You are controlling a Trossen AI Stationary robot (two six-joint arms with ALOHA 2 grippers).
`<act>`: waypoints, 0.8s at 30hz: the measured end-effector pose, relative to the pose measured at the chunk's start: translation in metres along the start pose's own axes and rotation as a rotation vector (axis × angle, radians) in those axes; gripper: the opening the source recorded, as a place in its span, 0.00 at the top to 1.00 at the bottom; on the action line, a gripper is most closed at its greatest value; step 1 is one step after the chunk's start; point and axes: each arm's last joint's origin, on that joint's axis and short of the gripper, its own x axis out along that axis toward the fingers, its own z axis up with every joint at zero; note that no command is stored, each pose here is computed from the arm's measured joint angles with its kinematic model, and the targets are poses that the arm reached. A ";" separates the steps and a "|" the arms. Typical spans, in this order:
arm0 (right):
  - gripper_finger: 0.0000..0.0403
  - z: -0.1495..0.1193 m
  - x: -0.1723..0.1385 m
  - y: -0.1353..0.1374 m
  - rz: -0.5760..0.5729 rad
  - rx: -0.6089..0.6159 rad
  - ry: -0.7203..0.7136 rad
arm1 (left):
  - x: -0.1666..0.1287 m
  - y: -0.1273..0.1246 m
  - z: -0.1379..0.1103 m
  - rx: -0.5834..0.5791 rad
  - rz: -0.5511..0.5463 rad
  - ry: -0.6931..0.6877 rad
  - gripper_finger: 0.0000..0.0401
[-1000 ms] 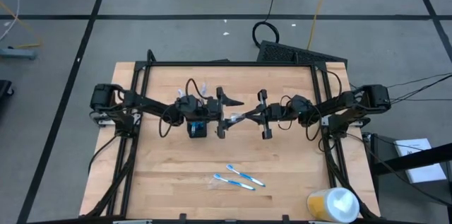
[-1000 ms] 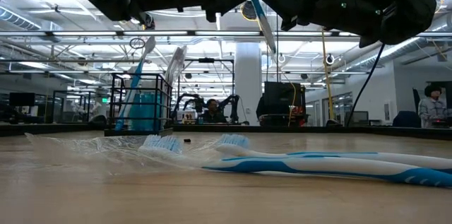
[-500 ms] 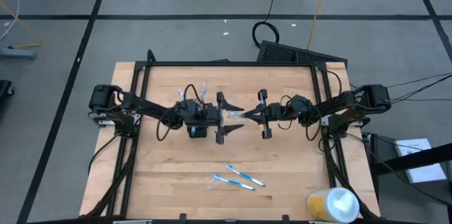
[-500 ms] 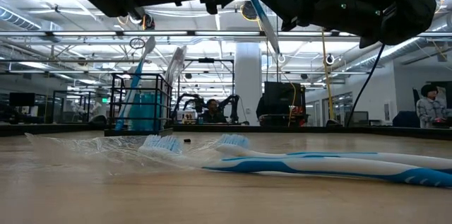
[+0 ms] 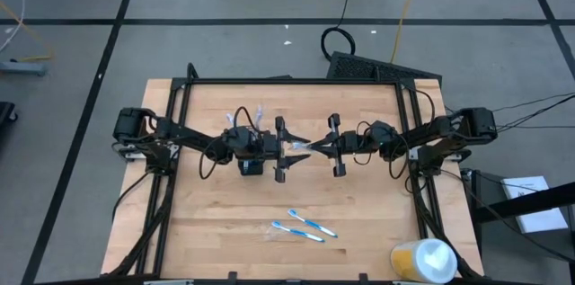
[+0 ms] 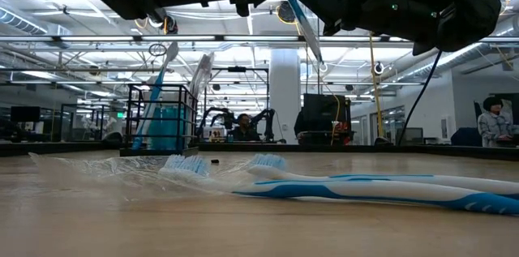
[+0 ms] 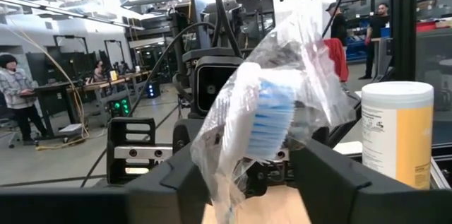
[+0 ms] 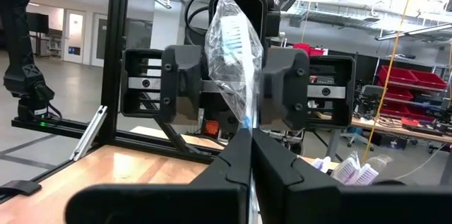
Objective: Pick & Place toothbrushing station
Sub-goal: Put the blue toothbrush into the black organizer
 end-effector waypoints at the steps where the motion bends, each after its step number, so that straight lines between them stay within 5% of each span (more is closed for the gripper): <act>1: 1.00 0.000 0.000 0.000 0.000 0.000 0.000 | 0.000 0.000 0.000 -0.001 0.000 0.000 0.56; 12: 1.00 0.000 0.000 0.000 0.001 0.001 0.000 | 0.000 0.000 0.000 -0.009 0.000 0.000 0.76; 24: 1.00 0.000 0.000 0.000 0.001 0.001 0.001 | 0.000 0.000 0.000 -0.084 0.005 -0.001 0.78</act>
